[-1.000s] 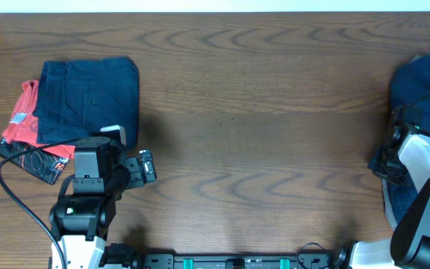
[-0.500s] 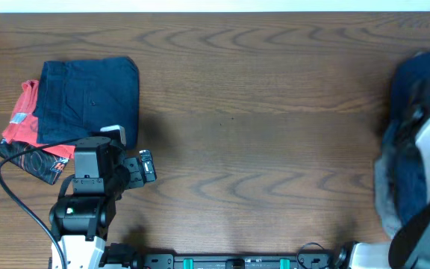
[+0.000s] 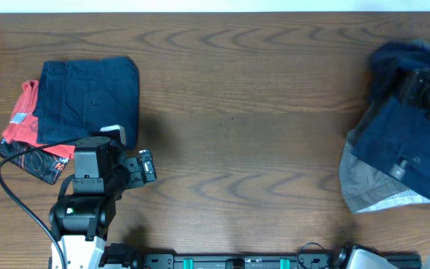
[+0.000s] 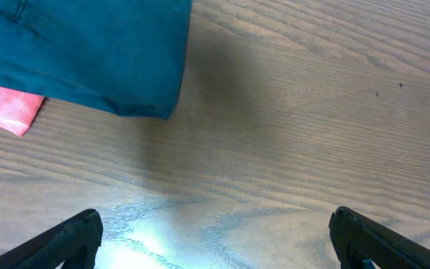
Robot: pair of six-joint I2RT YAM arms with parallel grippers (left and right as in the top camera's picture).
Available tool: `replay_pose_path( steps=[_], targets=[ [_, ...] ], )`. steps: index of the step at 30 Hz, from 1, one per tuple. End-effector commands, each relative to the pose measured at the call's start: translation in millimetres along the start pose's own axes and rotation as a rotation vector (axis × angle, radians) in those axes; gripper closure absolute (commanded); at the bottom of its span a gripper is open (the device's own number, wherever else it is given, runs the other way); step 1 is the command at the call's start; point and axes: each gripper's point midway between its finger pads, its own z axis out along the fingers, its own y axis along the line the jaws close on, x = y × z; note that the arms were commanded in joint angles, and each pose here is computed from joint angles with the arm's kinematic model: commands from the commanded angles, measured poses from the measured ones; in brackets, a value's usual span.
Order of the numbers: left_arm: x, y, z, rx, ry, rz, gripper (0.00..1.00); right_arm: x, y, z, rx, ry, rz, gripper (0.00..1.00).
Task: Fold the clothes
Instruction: 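Grasp the navy shorts with the right gripper and drag them toward center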
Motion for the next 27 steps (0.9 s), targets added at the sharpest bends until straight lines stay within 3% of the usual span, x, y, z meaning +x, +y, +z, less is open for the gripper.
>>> replay_pose_path(
  steps=[1, 12, 17, 18, 20, 21, 23, 27],
  targets=[
    [-7.3, -1.7, -4.8, 0.005, -0.02, -0.003, 0.02, -12.2, 64.4, -27.7, -0.329, -0.071, -0.078, 0.99],
    [-13.6, -3.2, -5.0, 0.012, -0.045, -0.001, 0.02, 28.7, 200.8, 15.4, -0.651, 0.096, -0.153, 0.99],
    [-14.4, -3.5, -5.1, 0.013, -0.048, -0.001, 0.02, 44.6, 248.5, 43.9, -0.683, 0.138, -0.146, 0.98],
    [-14.3, -3.4, -5.0, 0.013, -0.048, -0.002, 0.02, 53.1, 253.8, 50.2, -0.675, 0.161, -0.157, 0.82],
    [-14.3, -3.4, -5.0, 0.014, -0.048, -0.03, 0.02, 70.5, 251.4, 64.4, -0.61, 0.218, -0.162, 0.34],
    [-14.9, -3.7, -5.1, 0.016, -0.05, -0.058, 0.02, 77.7, 244.5, 71.8, -0.558, 0.243, -0.161, 0.2],
    [-16.0, -9.7, -5.3, 0.051, -0.05, -0.118, 0.02, 90.4, 215.1, 86.5, -0.39, 0.292, -0.15, 0.01],
    [-20.7, -32.6, -3.3, 0.181, -0.035, -0.181, 0.02, 96.8, 128.2, 94.8, -0.002, 0.341, -0.029, 0.01]
  ],
)
